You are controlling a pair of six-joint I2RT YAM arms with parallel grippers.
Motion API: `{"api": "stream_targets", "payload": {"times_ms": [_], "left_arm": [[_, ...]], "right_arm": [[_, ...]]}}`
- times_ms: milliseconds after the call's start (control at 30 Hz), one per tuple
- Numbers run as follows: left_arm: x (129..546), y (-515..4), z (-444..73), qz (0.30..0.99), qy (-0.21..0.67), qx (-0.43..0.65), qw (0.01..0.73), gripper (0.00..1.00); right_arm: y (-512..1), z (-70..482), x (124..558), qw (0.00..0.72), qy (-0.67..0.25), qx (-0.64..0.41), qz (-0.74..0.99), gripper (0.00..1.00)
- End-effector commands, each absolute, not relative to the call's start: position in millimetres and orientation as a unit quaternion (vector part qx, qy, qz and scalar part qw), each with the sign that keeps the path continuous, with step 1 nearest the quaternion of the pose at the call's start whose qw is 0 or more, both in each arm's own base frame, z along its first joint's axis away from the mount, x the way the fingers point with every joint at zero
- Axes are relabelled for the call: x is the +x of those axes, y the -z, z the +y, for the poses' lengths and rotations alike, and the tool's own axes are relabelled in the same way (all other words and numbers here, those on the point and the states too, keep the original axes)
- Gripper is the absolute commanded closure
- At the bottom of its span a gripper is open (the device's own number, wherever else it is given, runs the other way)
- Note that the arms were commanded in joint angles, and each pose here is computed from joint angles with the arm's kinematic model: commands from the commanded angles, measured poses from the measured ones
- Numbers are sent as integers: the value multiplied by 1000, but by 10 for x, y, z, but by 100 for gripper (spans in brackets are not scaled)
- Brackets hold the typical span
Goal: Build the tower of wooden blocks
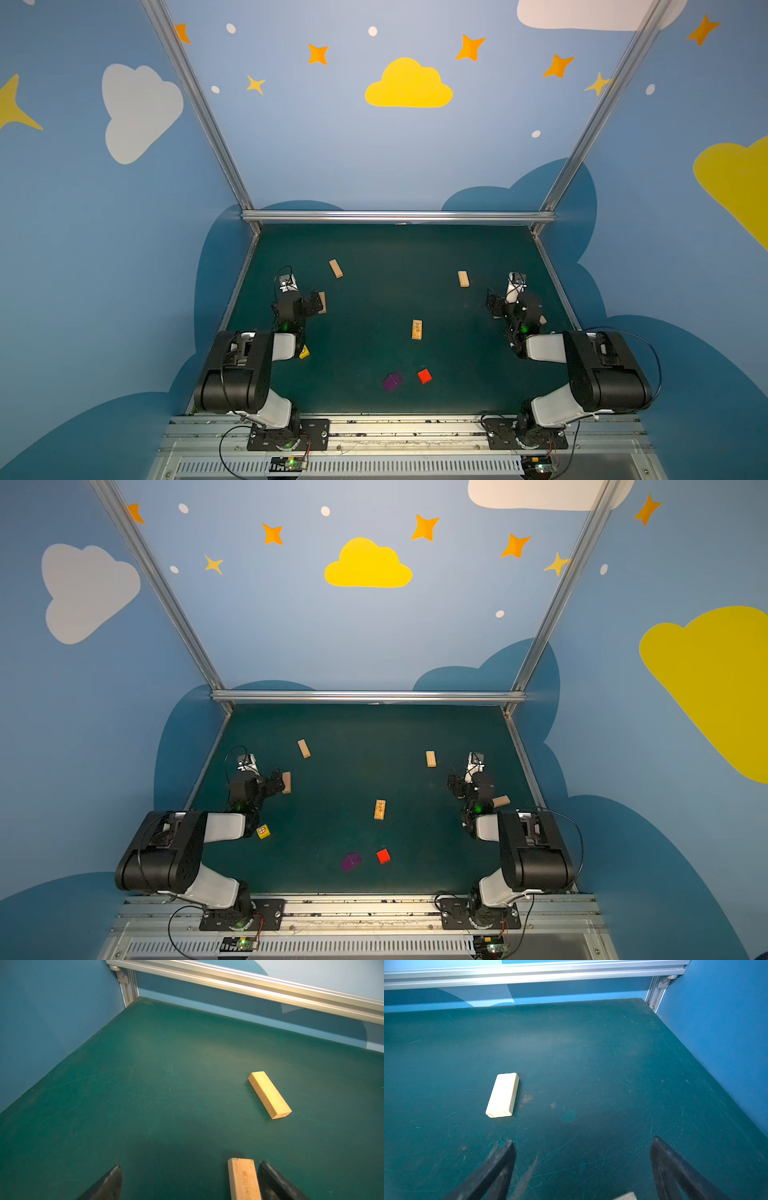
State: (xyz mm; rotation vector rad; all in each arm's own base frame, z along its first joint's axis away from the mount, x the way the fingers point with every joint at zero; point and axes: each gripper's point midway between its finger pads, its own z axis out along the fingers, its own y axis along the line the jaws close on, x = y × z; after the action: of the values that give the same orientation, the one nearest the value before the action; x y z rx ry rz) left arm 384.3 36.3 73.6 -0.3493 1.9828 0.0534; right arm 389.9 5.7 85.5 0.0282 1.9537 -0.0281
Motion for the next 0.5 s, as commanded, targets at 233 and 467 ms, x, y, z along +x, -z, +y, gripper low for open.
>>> {"api": "stream_targets", "payload": {"times_ms": [233, 467], "left_arm": [[3889, -820, 368, 827, -27, -143, 543, 0], [3887, -816, 369, 827, -27, -144, 542, 0]], "right_arm": [[-908, 50, 3923, 565, 12, 15, 825, 5], [-909, 54, 3925, 565, 12, 15, 825, 5]]}}
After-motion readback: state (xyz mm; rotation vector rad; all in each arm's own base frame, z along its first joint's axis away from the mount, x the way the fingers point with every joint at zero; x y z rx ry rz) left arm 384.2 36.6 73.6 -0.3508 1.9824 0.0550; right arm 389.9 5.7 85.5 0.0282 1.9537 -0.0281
